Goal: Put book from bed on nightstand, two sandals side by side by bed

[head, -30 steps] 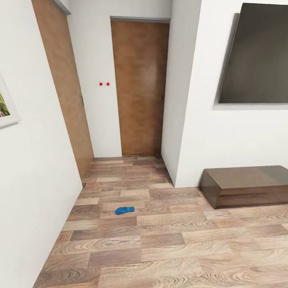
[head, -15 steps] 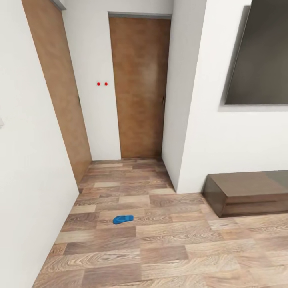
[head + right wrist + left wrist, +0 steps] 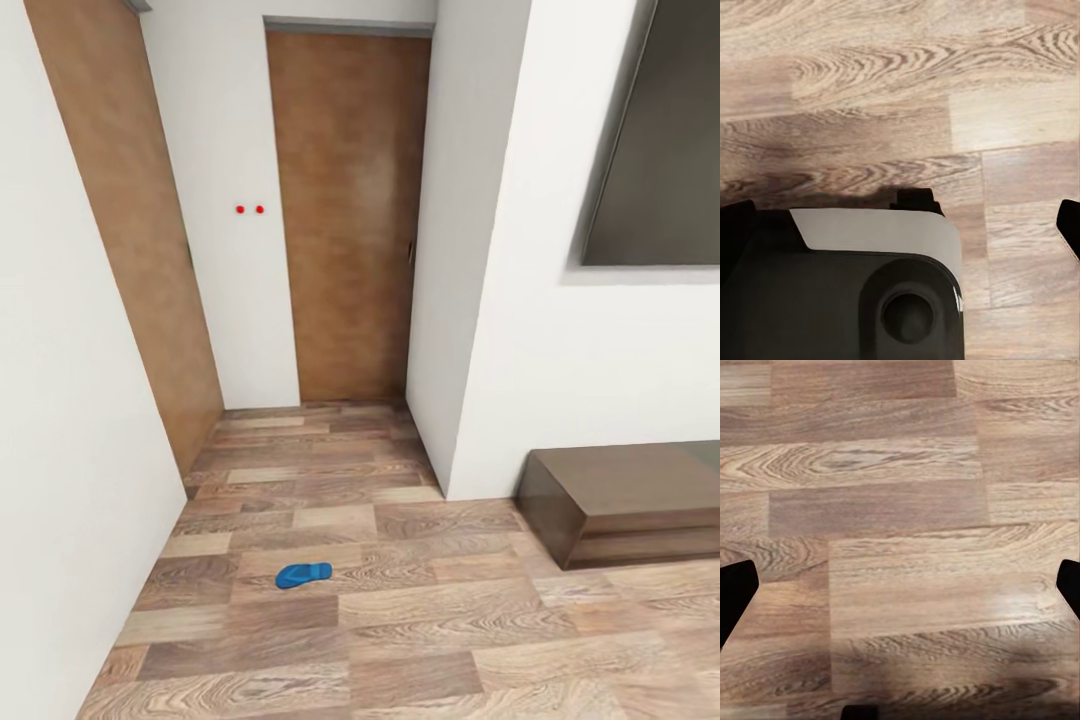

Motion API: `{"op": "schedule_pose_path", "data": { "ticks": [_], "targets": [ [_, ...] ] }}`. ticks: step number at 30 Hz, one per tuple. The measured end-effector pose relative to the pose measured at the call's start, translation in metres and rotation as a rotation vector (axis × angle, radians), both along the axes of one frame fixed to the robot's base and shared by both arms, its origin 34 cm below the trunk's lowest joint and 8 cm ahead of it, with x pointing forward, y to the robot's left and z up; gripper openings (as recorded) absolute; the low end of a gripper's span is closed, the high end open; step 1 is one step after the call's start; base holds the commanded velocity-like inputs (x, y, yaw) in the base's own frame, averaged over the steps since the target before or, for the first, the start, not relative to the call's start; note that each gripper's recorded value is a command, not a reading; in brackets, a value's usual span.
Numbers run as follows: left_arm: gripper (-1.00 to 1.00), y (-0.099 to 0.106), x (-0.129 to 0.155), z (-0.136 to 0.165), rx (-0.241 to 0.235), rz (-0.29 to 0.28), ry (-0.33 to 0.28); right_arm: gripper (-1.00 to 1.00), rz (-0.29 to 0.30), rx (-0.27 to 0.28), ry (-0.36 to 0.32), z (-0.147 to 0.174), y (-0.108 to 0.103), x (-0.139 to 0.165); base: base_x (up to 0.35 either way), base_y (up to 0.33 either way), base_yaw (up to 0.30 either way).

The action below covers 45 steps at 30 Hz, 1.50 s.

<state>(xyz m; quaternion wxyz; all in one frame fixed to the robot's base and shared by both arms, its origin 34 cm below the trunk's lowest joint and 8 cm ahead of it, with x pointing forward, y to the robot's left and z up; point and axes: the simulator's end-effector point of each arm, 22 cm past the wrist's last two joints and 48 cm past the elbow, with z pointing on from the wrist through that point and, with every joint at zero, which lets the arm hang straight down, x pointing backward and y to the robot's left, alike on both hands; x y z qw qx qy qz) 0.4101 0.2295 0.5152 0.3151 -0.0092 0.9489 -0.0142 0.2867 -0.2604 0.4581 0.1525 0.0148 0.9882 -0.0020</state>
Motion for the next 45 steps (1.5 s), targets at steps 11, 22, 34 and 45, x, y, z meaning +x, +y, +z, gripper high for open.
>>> {"op": "schedule_pose_path", "data": {
  "ticks": [11, 22, 34, 45],
  "targets": [
    [1.00, -0.0005, 0.0001, -0.0002, -0.001, 0.000, 0.000, 1.00, 0.001, 0.000, 0.000, -0.0002, 0.0001, 0.0001, 0.060, -0.016, 0.000],
    [1.00, -0.0003, 0.0001, -0.0001, 0.000, 0.000, 0.000, 1.00, 0.000, 0.000, 0.000, 0.0000, 0.0000, 0.0001, 0.173, -0.158, 0.000],
    [1.00, -0.0003, 0.0003, 0.0001, 0.000, 0.000, 0.000, 1.00, 0.001, 0.000, 0.000, 0.0000, 0.0001, 0.0001, 0.199, -0.073, 0.000],
    [1.00, -0.0005, 0.0002, -0.0001, -0.001, 0.000, 0.000, 1.00, 0.001, 0.000, 0.000, -0.0001, 0.0001, 0.0001, 0.051, -0.002, 0.000]
  ]
}}
